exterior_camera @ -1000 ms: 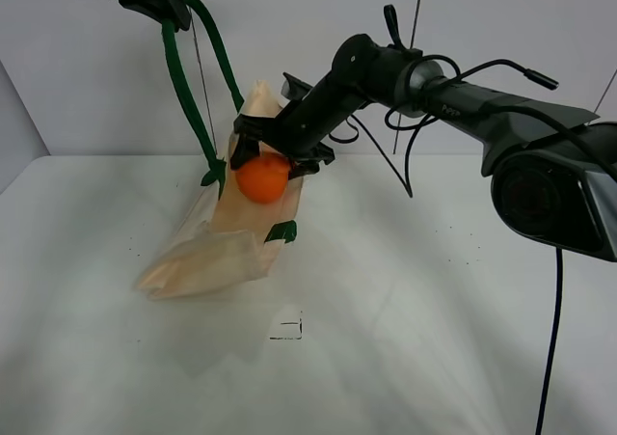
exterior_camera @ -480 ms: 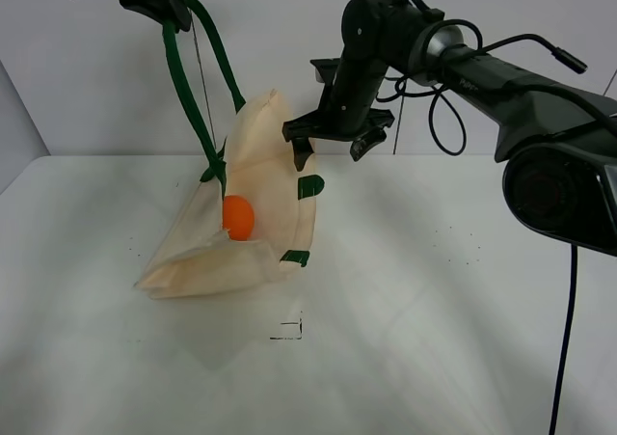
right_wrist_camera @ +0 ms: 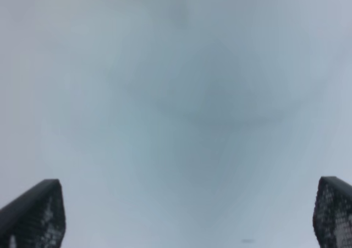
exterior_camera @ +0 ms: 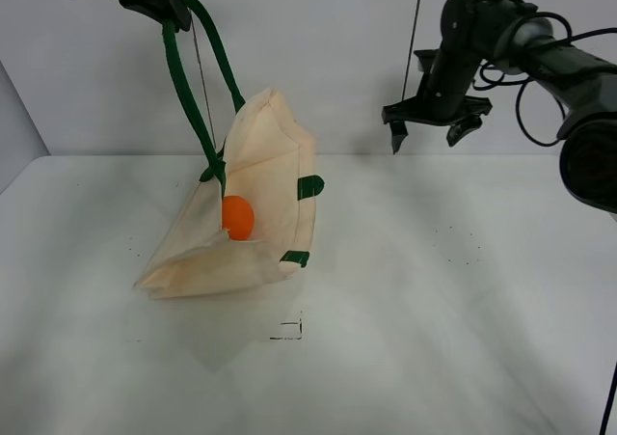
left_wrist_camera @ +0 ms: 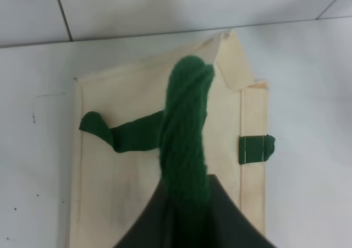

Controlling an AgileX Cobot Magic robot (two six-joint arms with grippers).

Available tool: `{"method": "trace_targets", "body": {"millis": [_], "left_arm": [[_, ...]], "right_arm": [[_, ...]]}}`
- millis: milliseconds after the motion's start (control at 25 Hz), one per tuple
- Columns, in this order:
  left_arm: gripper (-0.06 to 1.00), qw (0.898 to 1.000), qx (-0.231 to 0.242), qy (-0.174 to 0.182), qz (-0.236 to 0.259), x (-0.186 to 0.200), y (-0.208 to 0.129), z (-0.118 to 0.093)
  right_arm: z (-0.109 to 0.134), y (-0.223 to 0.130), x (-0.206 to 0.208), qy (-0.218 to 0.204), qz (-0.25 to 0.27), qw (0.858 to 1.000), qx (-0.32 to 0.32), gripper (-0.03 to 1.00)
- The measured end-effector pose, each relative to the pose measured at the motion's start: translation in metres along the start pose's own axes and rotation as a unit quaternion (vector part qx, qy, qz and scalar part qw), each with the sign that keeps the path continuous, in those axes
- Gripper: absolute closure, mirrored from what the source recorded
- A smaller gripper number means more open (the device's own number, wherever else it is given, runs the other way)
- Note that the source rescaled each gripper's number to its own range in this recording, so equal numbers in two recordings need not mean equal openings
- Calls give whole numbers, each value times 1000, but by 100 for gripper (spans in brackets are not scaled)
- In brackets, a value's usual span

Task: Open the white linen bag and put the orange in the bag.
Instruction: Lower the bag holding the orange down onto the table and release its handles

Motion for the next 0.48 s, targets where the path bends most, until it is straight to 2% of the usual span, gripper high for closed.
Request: {"method": "trace_targets", "body": {"millis": [80,240,360,480], "left_arm": [[94,1000,0,0,0,0,0,0],[94,1000,0,0,0,0,0,0],[94,1000,0,0,0,0,0,0],[94,1000,0,0,0,0,0,0]], "right_arm": [[-28,-1,-1,-10,1,1000,-24,-3],[-69,-5,-1,-24,2,998,-59,-3],[-82,-7,-1,-25,3,997,-72,-3],[-81,-7,-1,-19,3,997,-74,-3]]}}
Point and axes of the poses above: a point on each arm's last joint axis where the gripper is mounted, x pointing back along that axis away from the gripper, z along the wrist's bending axis when the last joint is at zero, y = z × x, the point moved 7 cm from there along -x, pointing out along that axis toward the gripper, and after that the axes turned 3 degrees about x, right-handed, at the moved point
